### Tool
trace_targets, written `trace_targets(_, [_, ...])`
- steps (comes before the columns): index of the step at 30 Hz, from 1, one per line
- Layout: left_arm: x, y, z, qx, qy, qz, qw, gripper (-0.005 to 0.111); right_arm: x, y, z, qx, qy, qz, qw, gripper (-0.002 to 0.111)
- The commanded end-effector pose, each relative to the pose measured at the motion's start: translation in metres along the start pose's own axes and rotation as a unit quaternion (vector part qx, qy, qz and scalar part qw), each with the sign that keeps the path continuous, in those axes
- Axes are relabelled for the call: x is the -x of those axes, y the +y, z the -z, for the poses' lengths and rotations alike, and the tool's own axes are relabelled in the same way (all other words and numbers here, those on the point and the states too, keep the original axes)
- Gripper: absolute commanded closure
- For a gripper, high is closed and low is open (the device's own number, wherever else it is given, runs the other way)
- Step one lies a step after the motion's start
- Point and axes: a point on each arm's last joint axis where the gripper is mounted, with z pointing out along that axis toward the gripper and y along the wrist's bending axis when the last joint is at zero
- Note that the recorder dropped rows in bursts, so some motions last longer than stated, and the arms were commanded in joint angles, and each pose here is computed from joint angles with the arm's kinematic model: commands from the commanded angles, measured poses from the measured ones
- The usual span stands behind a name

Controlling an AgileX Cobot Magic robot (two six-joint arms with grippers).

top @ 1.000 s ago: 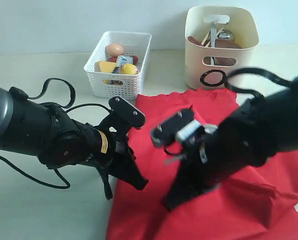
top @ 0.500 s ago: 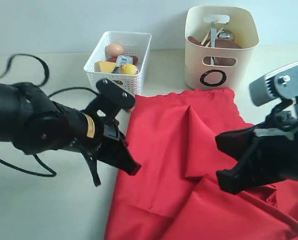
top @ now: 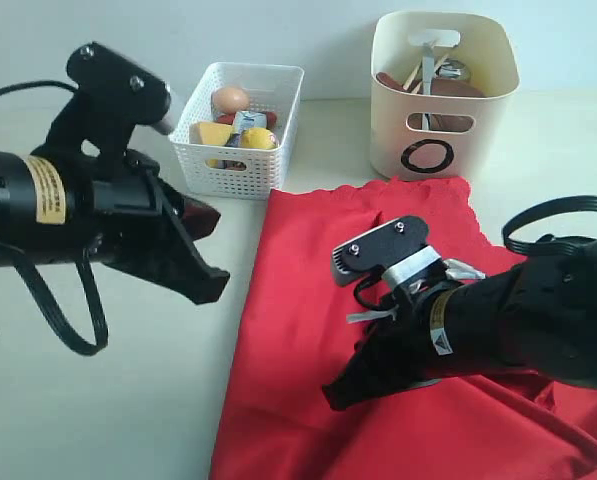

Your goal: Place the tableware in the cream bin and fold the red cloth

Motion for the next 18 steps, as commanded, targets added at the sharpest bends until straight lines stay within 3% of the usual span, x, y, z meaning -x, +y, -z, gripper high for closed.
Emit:
trace_targets(1, [-0.032, -0.008, -0.032, -0.017, 0.017, 0.023, 0.999, 0.106, -0.004, -0.001, -0.009, -0.006, 0.025, 0.013, 1.0, 0.108])
trace_targets(8, [-0.059, -0.046, -0.08, -0.061, 0.093, -0.018, 0.994, 0.106, -0.007, -0.002, -0.01, -0.012, 0.042, 0.016, 0.999, 0.108])
trace_targets(18, [-0.092, -0.05, -0.11, -0.057, 0.173, -0.016, 0.983, 0.106, -0.007, -0.005, -0.009, -0.016, 0.045, 0.02, 0.999, 0.108])
